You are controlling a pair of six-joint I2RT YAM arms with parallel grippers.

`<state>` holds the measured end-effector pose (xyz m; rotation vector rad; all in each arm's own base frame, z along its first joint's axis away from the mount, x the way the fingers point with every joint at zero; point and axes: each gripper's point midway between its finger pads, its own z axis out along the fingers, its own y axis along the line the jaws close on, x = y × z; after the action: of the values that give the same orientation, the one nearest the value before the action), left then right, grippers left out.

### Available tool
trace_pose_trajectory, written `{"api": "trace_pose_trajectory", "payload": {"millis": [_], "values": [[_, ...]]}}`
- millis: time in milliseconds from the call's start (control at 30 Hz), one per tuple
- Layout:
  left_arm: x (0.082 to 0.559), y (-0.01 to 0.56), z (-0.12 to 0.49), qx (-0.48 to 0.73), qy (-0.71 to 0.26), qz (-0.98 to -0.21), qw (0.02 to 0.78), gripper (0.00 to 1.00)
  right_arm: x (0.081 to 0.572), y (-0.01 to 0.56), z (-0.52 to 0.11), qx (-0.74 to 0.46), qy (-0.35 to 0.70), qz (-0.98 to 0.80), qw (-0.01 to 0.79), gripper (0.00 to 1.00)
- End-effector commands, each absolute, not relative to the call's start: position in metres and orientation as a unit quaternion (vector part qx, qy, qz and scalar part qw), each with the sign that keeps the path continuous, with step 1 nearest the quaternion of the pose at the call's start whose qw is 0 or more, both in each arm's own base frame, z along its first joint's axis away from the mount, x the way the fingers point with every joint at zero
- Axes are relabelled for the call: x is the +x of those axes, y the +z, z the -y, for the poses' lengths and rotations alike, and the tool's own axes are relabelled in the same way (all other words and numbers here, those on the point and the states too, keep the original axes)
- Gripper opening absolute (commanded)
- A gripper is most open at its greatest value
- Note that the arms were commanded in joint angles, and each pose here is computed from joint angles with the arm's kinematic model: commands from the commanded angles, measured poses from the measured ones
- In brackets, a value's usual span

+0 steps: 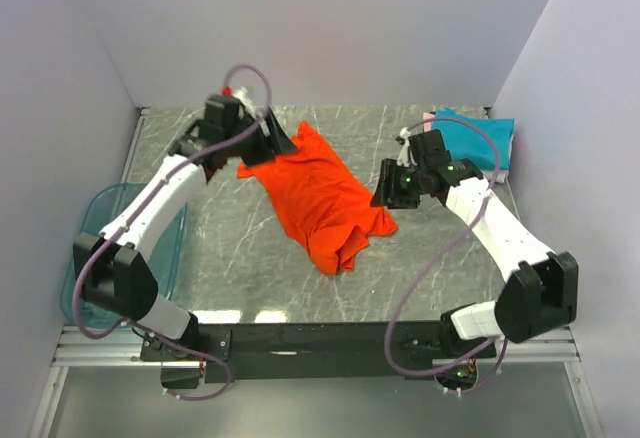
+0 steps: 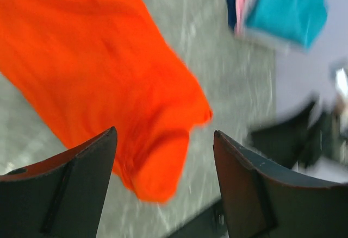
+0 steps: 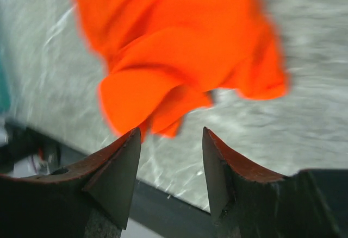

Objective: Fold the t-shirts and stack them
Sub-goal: Flatten the tshirt out

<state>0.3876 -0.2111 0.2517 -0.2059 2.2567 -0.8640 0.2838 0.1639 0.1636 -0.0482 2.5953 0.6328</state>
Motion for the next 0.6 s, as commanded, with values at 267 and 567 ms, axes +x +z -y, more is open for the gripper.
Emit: {"api": "trace_pose_trajectory", "payload": {"millis": [267, 567], "values": [[0.314, 0.132, 0.259, -0.042, -0.310, -0.935, 0.167, 0.78, 0.344, 0.097, -0.133, 0.026, 0.222, -0.952, 0.210, 0.56], [0.334, 0.081, 0.270, -0.083, -0.291, -0.945, 0.128, 0.78, 0.360, 0.063, -0.138, 0.027, 0.222, -0.959, 0.174, 0.56]]}}
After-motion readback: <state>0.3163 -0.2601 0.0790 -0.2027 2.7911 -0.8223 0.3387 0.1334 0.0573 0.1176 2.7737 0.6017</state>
